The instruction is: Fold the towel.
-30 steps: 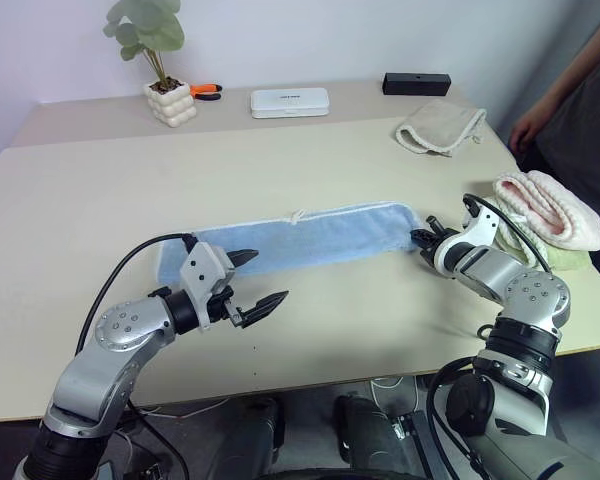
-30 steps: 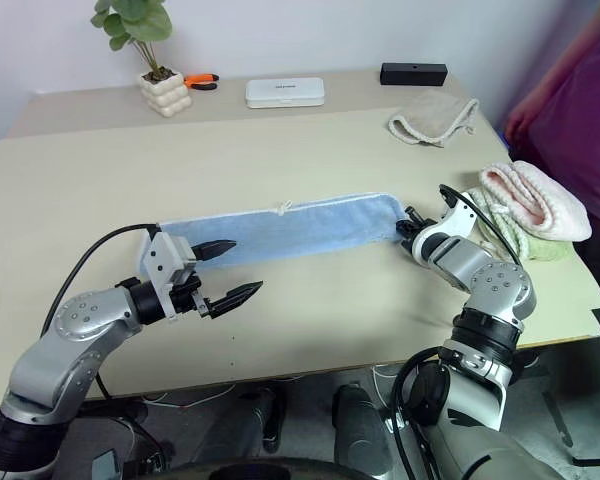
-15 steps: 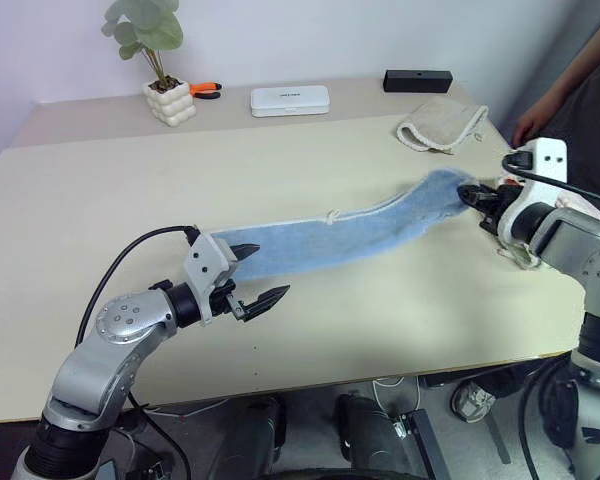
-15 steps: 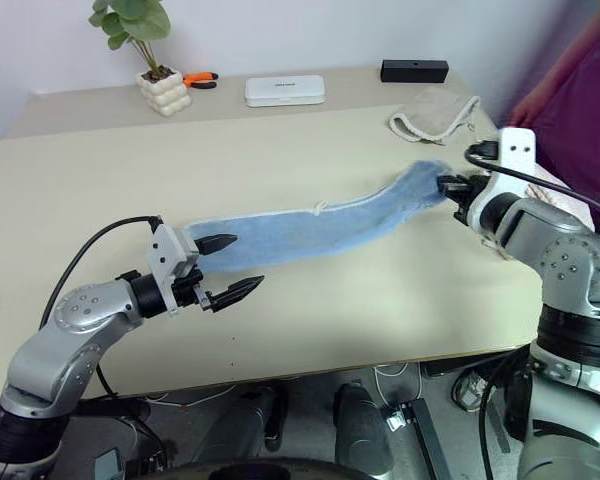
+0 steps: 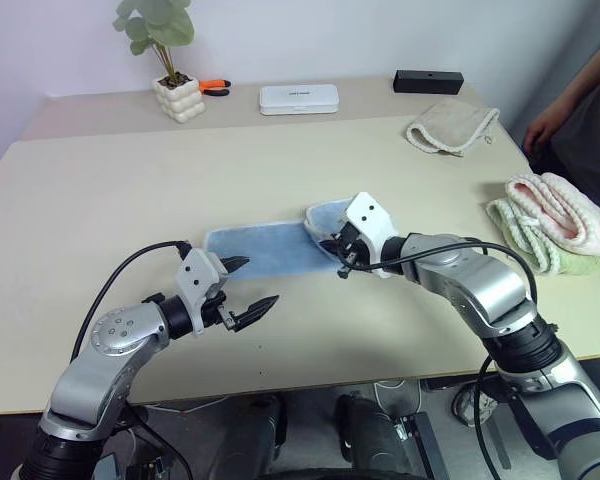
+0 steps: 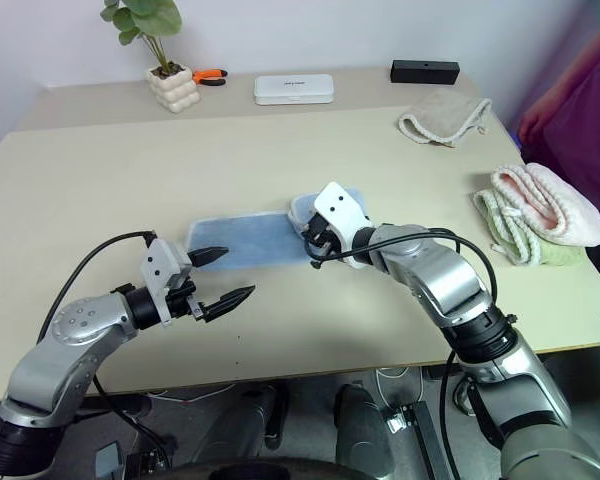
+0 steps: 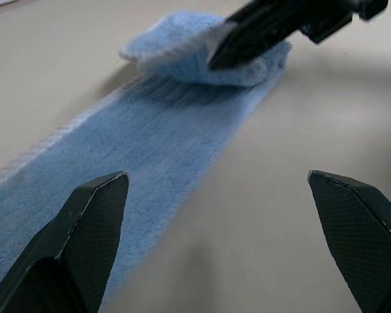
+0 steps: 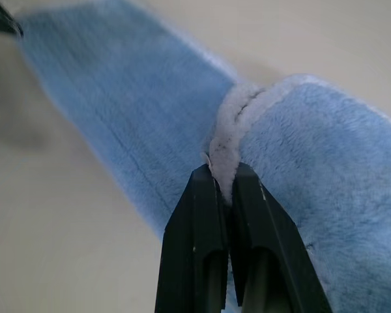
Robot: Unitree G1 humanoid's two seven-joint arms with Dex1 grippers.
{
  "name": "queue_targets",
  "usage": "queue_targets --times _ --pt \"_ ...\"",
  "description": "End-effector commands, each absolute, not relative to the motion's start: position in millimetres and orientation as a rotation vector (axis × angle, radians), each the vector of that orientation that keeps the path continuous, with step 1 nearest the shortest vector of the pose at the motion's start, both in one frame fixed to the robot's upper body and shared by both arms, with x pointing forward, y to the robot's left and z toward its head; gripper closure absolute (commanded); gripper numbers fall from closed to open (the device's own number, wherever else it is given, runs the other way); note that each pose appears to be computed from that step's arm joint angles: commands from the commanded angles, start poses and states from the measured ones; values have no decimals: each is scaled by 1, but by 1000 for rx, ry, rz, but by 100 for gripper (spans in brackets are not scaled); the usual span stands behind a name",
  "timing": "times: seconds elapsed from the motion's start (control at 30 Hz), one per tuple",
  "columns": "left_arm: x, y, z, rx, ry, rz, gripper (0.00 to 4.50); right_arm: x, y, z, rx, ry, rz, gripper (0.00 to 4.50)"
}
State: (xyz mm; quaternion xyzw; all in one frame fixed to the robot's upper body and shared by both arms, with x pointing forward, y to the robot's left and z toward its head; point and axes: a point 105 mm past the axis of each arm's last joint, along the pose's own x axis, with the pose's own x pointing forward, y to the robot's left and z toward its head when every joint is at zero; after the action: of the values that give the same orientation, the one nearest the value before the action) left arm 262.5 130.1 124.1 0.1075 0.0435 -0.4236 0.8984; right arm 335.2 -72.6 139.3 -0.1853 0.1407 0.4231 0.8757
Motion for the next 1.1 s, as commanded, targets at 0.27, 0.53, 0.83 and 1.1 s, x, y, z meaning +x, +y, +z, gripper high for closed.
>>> queue_targets --times 0.27,0.53,0.83,1.1 --pt "255 129 153 242 18 -829 0 330 -97 194 -275 95 938 171" --pt "258 131 151 144 25 -766 0 370 -106 159 -334 135 797 445" --pt "252 148 138 61 43 -640 0 371 -94 111 -420 184 851 445" --pt "239 176 107 -308 204 -347 0 365 -91 197 -490 -140 925 171"
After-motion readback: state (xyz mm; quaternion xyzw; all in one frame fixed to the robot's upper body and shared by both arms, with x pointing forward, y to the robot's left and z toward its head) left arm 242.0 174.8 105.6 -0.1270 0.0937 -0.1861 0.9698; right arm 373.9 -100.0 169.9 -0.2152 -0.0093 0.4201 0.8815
